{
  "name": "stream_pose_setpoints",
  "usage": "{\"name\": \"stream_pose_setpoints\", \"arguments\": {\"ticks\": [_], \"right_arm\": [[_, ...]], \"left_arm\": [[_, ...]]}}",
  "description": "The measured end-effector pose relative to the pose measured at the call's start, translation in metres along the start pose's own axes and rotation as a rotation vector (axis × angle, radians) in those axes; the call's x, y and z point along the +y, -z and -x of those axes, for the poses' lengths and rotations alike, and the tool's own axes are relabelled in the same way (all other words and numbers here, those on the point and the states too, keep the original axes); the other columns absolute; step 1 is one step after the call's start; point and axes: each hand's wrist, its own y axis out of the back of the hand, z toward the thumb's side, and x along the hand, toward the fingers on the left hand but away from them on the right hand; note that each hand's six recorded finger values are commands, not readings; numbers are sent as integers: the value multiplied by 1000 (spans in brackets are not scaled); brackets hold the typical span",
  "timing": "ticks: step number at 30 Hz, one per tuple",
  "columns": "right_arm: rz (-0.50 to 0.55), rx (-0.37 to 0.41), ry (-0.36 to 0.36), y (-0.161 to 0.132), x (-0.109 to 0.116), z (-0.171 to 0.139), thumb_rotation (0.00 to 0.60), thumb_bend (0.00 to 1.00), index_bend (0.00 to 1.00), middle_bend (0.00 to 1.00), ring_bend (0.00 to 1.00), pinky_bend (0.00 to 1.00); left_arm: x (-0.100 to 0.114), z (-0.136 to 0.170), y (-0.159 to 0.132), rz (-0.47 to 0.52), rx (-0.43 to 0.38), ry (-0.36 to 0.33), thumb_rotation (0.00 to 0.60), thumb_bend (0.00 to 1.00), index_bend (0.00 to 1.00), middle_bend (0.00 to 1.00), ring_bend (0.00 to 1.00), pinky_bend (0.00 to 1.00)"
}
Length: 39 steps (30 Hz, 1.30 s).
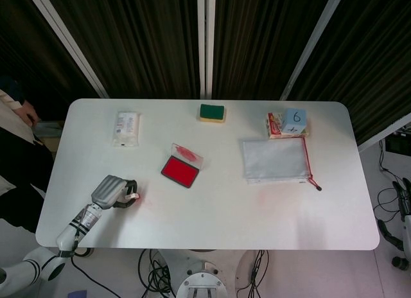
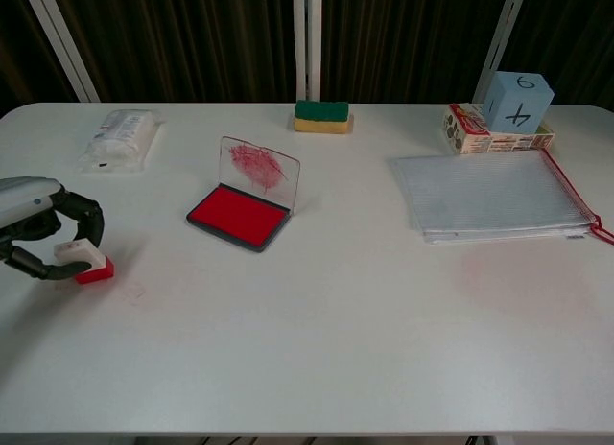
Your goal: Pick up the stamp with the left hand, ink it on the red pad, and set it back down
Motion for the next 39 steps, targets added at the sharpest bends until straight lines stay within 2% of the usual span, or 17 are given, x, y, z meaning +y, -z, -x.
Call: {"name": "stream_pose_setpoints", "arguments": {"ticks": [12, 23, 39], "right_arm": [[0, 3, -1, -1, 1, 0, 600, 191, 0, 0, 0, 0], [-5, 0, -5, -1, 0, 0, 600, 195, 0, 0, 0, 0], [-5, -1, -6, -2, 0, 1, 600, 195, 0, 0, 0, 0]], "left_arm": [[-1, -1, 2, 45, 10, 7, 600, 448, 585, 590, 973, 1000], [-1, 1, 4, 25, -3, 24, 600, 437, 440, 506, 967, 1000], [5, 5, 1, 6, -27, 20, 600, 430, 358, 438, 965, 1000]]}}
